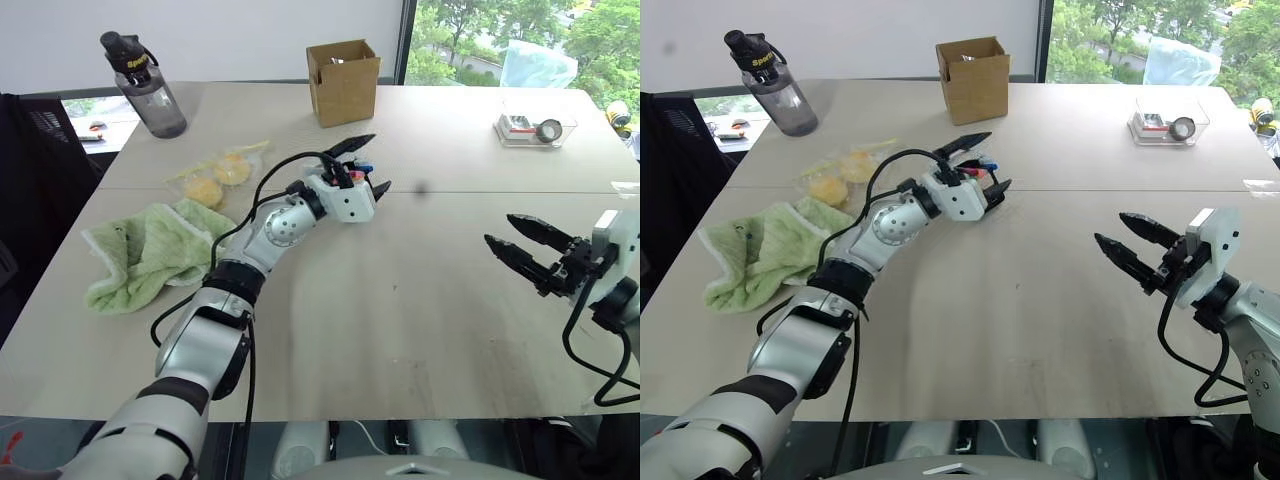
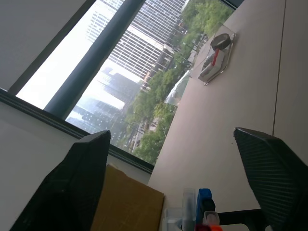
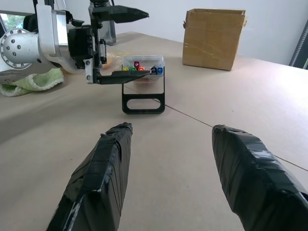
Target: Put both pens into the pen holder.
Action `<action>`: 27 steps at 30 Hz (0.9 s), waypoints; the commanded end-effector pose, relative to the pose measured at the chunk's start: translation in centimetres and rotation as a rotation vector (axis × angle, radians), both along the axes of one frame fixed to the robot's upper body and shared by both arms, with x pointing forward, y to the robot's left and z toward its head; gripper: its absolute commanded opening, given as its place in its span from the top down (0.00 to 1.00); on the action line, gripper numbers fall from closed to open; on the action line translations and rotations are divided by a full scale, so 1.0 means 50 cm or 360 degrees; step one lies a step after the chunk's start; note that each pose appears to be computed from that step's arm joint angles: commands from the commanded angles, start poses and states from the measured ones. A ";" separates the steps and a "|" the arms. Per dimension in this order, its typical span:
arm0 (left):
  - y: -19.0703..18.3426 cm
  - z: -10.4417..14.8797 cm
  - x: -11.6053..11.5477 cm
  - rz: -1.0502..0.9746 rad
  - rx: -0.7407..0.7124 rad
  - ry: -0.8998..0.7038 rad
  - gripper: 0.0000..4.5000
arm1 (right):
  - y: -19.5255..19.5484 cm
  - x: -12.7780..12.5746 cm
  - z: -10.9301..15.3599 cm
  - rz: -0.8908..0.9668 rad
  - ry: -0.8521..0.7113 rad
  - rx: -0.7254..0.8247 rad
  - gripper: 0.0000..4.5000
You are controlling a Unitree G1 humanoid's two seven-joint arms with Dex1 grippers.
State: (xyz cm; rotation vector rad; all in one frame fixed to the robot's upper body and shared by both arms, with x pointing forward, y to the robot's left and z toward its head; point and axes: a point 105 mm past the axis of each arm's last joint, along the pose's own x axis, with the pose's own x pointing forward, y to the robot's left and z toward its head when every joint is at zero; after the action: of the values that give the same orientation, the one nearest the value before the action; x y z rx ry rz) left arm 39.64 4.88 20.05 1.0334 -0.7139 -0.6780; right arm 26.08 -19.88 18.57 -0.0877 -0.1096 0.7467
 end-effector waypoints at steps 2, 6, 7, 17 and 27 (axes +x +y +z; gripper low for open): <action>0.002 0.030 -0.005 -0.0007 -0.0050 -0.0078 0.00 | 0.003 -0.004 0.023 0.0020 -0.0088 -0.0022 0.37; -0.007 0.044 -0.031 -0.0163 -0.0252 0.0087 0.00 | 0.011 -0.003 0.003 0.0035 -0.0041 -0.0033 0.37; -0.006 0.042 -0.042 -0.0239 -0.0393 0.0255 0.00 | 0.010 -0.003 -0.010 0.0034 -0.0013 -0.0059 0.37; 0.092 -0.050 -0.185 -0.0463 -0.0897 0.1442 0.00 | -0.025 -0.021 -0.146 -0.0031 0.0200 -0.0280 0.37; 0.214 -0.213 -0.296 0.0144 -0.0864 0.1888 0.00 | -0.056 -0.031 -0.213 -0.0028 0.0242 -0.0311 0.37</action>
State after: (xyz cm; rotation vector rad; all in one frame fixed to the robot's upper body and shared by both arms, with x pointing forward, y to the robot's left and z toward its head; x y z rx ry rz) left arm 24.89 15.54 8.22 0.0070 0.2463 -0.8140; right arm 24.55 -22.74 7.51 -0.1996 0.1401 0.7308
